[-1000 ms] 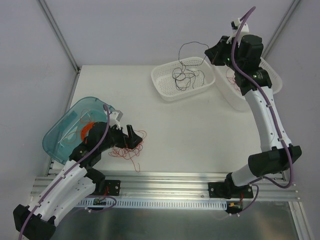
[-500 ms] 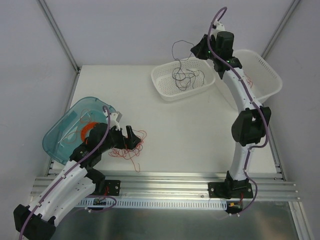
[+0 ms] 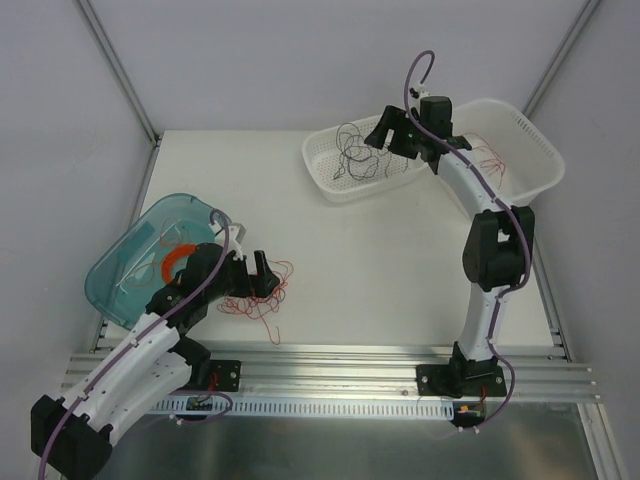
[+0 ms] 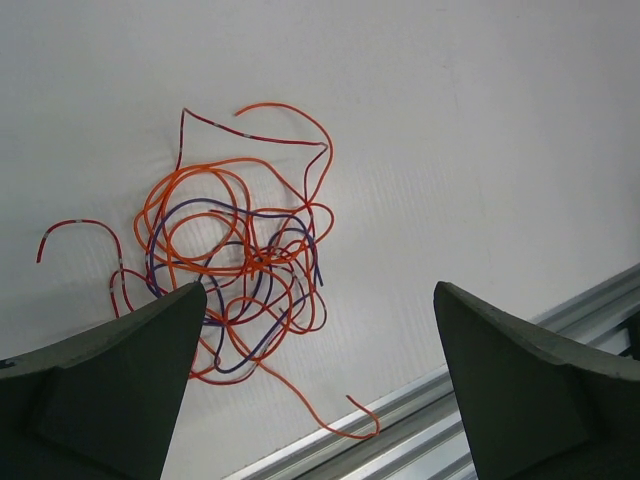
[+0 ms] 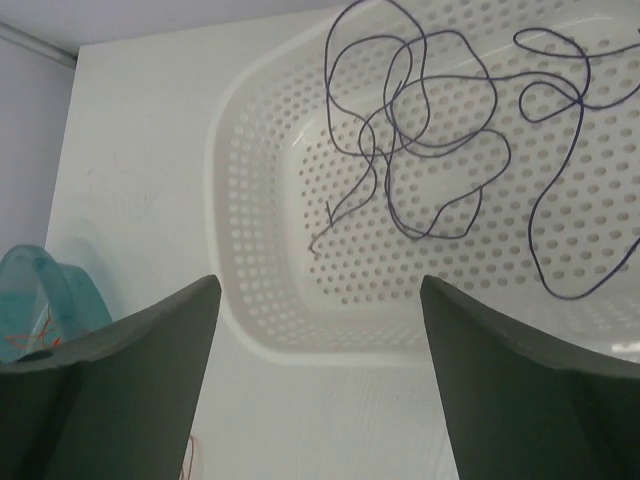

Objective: Untangle the cables

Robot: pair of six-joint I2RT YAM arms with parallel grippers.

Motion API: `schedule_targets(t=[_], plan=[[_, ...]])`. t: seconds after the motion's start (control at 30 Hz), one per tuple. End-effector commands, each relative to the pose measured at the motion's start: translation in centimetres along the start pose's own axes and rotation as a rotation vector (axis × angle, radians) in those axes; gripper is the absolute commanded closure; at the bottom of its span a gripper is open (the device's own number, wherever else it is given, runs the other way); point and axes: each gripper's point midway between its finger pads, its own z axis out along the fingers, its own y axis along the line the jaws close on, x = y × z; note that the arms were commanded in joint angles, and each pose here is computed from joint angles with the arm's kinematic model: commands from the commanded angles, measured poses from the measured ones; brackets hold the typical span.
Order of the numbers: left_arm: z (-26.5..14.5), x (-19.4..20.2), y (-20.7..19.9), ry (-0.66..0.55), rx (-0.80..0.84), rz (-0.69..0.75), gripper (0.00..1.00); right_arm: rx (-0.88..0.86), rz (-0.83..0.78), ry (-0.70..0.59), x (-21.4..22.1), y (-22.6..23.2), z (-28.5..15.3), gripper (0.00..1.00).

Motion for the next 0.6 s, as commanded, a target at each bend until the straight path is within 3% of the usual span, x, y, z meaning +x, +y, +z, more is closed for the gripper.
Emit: schedule_targets(t=[0.0,0.33,0.57], plan=[[0.9,1.0,1.2,0.056,-0.063,-0.026,0.01,-0.100,-0.052,-0.068,-2.6,4.6,-6.5,0.14],[3.3,4.0,3.5,0.228,-0.201,-0.092,0.02,-0.059,-0.094,0.064,6.2,5.1,-13.1,0.13],[5.5,6.8,3.5,0.421,-0.238,-0.145,0.18,-0.034,-0.069,0.116,11.6,4.9,-16.2,0.13]])
